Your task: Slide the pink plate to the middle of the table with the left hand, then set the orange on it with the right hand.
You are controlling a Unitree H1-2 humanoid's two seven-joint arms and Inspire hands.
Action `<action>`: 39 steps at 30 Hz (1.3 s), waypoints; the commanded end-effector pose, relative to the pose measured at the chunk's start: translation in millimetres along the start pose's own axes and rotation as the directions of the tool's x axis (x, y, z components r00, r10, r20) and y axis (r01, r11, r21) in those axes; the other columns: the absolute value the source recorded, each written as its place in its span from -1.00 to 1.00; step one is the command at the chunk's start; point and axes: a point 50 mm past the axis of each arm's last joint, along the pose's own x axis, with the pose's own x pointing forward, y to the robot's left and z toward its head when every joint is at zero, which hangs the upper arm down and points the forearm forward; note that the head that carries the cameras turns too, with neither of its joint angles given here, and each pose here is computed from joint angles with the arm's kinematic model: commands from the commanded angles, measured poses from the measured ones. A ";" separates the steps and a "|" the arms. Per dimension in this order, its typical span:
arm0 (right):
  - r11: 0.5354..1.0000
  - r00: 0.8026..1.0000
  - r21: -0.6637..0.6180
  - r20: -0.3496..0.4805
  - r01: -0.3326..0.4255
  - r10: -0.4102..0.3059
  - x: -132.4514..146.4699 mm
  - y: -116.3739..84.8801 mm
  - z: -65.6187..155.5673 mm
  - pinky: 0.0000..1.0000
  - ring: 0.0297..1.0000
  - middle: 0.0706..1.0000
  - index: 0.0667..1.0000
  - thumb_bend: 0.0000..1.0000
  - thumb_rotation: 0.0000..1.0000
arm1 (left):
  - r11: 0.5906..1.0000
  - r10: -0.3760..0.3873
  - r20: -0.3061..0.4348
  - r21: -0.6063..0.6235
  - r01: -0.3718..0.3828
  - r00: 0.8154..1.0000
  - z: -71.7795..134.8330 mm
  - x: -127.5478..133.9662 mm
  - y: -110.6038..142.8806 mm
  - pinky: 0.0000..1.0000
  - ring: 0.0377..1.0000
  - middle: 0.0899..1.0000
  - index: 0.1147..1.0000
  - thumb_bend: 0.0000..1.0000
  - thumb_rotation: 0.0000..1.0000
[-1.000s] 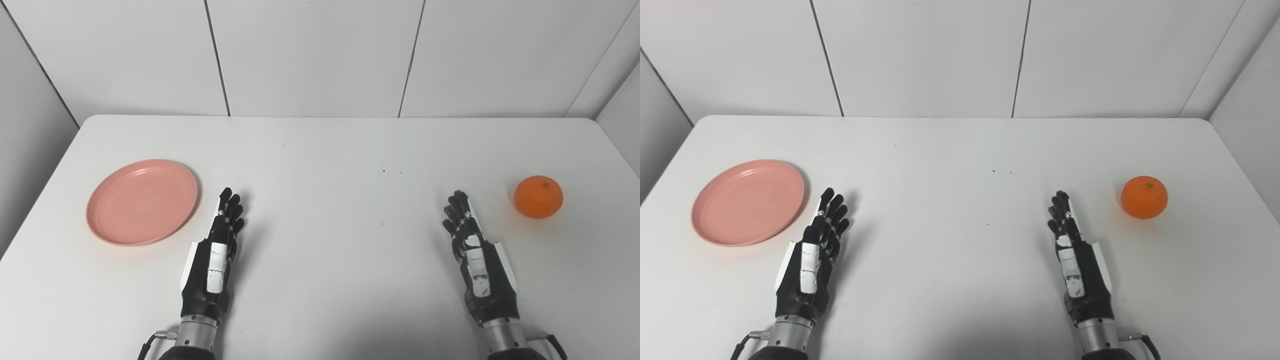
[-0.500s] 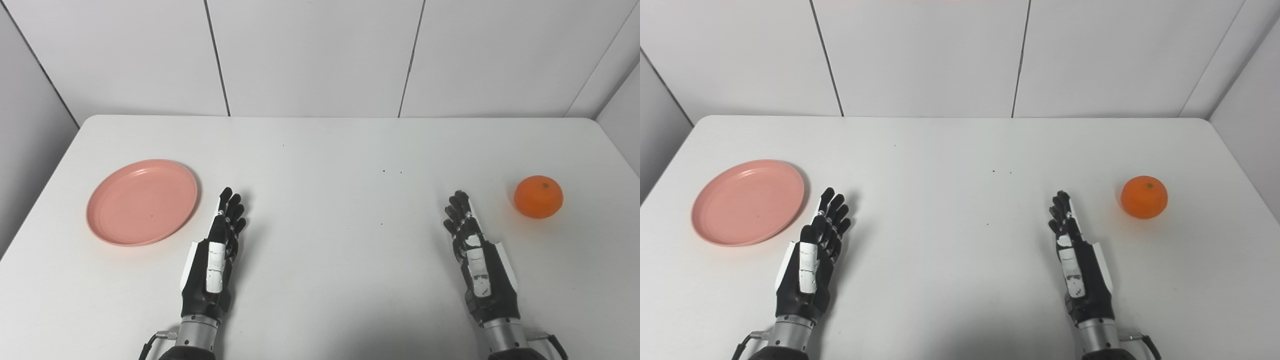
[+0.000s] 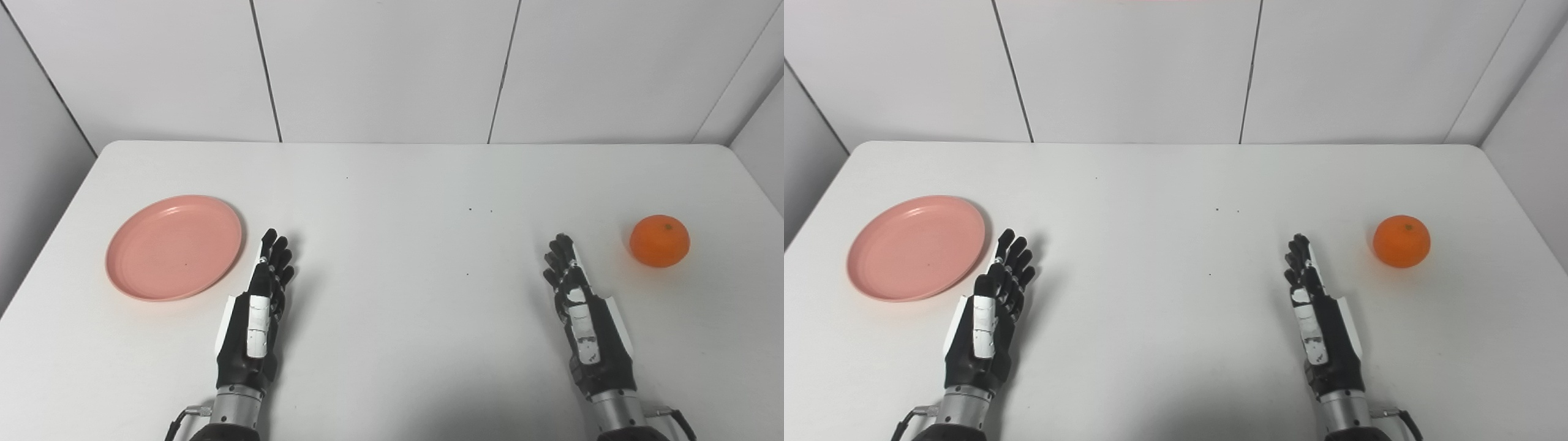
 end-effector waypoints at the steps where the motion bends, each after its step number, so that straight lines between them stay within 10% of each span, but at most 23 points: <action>1: 0.999 0.999 -0.009 -0.027 0.040 -0.040 -10.3 -6.8 -5.4 1.00 1.00 1.00 1.00 1.00 1.00 | 0.997 0.076 -0.102 0.035 -0.073 0.992 -12.2 -67.4 15.7 1.00 1.00 1.00 1.00 0.87 1.00; 39: 0.998 0.997 -0.027 -0.054 0.050 -0.052 -31.3 -42.8 -25.6 1.00 1.00 1.00 1.00 0.97 1.00 | 0.992 0.120 -0.104 0.058 -0.114 0.987 -31.3 -77.1 -12.3 1.00 1.00 1.00 1.00 1.00 1.00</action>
